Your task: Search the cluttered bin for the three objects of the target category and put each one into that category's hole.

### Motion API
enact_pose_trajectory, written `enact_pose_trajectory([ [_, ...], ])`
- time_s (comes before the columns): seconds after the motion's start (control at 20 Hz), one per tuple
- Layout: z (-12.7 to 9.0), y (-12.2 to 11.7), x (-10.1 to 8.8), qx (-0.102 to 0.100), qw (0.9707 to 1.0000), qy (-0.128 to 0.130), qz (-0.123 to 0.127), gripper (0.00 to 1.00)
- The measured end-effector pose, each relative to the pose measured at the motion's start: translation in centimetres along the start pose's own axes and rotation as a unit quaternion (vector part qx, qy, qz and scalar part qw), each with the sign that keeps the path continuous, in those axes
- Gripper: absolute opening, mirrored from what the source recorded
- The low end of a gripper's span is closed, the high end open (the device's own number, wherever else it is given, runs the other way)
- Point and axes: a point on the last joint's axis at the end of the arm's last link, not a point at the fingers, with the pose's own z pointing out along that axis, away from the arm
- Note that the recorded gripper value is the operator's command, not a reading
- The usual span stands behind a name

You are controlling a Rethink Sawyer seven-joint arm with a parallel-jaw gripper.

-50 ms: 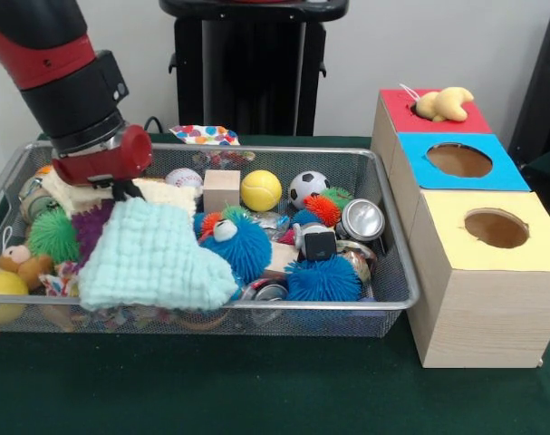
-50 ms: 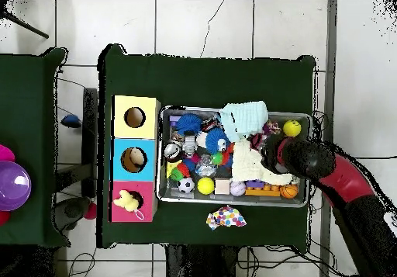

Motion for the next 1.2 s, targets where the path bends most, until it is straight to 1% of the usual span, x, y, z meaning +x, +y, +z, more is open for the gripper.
enact_pose_trajectory([
  [0.2,0.4,1.7,0.4,-0.011,0.9999,0.003,-0.011,0.00],
  [0.5,0.9,3.1,1.0,-0.015,0.9996,0.010,-0.021,0.00],
  [0.55,1.2,3.8,1.1,-0.015,0.9995,0.013,-0.027,1.00],
  [0.75,1.5,4.5,1.2,-0.015,0.9993,0.015,-0.032,1.00],
  [0.85,1.8,5.9,1.4,-0.011,0.9987,0.019,-0.046,1.00],
  [0.9,1.9,6.2,1.5,-0.008,0.9985,0.019,-0.051,1.00],
  [1.1,2.2,7.8,2.1,0.019,0.9956,0.023,-0.089,1.00],
  [1.15,1.8,8.6,2.4,0.039,0.9926,0.027,-0.112,1.00],
  [1.2,1.5,9.0,2.6,0.050,0.9906,0.030,-0.124,1.00],
])
